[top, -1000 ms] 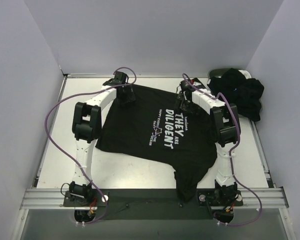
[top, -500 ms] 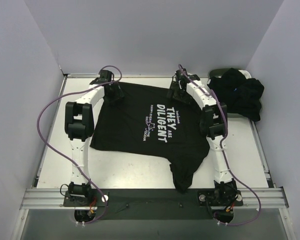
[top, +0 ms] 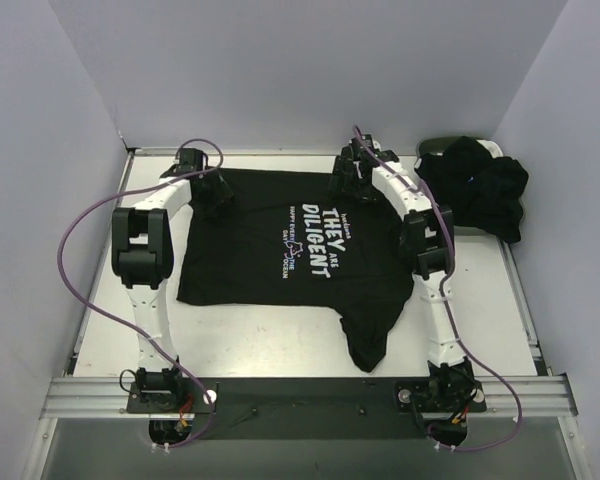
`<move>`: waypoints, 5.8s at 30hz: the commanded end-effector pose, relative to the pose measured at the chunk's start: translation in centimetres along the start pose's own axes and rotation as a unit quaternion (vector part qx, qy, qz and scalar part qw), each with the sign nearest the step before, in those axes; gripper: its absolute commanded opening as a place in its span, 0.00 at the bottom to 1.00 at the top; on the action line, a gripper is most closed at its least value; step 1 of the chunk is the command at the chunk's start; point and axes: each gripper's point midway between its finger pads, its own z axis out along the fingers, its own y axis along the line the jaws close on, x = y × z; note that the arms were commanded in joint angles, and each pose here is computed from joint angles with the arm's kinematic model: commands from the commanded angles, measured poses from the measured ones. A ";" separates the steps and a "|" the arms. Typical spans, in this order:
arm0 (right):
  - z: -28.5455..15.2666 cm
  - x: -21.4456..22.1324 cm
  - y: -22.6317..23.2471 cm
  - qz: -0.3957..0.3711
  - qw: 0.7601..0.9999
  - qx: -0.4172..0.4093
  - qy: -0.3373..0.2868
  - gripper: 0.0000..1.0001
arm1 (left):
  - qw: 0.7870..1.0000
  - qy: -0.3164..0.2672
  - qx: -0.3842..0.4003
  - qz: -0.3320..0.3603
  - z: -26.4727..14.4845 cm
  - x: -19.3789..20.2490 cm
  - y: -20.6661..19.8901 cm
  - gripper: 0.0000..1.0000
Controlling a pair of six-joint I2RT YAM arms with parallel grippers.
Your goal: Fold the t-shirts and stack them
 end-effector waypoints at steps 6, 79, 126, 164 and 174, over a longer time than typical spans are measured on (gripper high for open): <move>-18.0 -6.8 -0.6 -0.041 0.973 0.009 -0.228 1.00 | 0.996 -0.086 0.017 0.003 -12.7 -2.7 -1.7 0.92; -31.2 25.2 -4.2 -0.121 0.965 -0.064 -0.223 0.95 | 0.953 -0.041 -0.234 -0.187 -13.1 16.3 21.5 0.47; -23.8 40.8 -11.8 0.111 0.993 -0.045 0.020 0.59 | 0.971 -0.091 -0.136 -0.176 -16.1 14.0 17.7 0.00; -23.0 40.6 -11.9 0.099 0.995 -0.024 -0.008 0.00 | 0.969 -0.104 -0.144 -0.171 -16.8 13.8 18.0 0.00; -25.4 37.4 -13.7 0.084 0.994 0.004 -0.069 0.00 | 0.968 -0.114 -0.145 -0.169 -17.4 13.4 18.1 0.00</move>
